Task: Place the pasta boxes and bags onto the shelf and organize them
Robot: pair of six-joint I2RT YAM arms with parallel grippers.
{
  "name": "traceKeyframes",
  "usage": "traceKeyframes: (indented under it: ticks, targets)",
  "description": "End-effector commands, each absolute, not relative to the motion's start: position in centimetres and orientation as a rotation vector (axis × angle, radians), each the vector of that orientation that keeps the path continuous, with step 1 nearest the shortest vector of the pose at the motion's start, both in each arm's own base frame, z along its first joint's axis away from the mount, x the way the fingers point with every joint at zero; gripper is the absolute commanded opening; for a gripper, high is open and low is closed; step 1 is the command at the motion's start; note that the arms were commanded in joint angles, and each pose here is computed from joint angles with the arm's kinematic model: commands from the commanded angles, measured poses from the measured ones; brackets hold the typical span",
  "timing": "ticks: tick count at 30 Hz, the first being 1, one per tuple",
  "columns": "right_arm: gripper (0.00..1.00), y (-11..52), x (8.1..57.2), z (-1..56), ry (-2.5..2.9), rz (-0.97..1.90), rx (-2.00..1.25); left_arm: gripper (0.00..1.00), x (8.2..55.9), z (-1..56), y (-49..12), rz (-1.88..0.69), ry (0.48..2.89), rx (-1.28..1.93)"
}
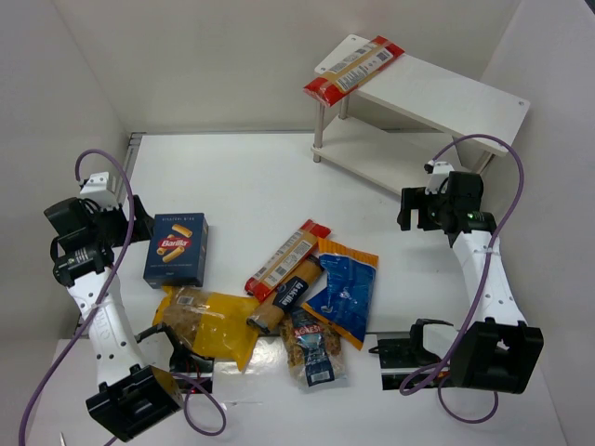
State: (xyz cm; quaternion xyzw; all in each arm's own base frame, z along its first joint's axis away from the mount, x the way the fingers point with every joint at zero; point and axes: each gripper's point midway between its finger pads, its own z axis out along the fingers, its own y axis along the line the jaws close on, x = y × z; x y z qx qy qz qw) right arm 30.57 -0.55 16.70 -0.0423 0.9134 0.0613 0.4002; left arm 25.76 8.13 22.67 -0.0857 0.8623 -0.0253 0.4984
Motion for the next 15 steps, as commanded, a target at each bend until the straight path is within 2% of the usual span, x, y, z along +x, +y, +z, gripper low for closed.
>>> traceKeyframes:
  ticks: [1, 11, 15]
  targets:
    - [0.99, -0.4, 31.1, 18.0, 2.247, 0.152, -0.119, 1.0, 26.0, 23.2, 8.1, -0.056, 2.066, -0.164]
    - [0.99, 2.2, 29.9, 19.4, 2.168, 0.271, -0.358, 1.0, 26.1, 23.2, 8.0, -0.064, 2.072, -0.152]
    - [0.99, 6.2, 29.0, 19.6, 2.145, 0.371, -0.524, 1.0, 26.0, 23.1, 7.8, -0.079, 2.078, -0.149]
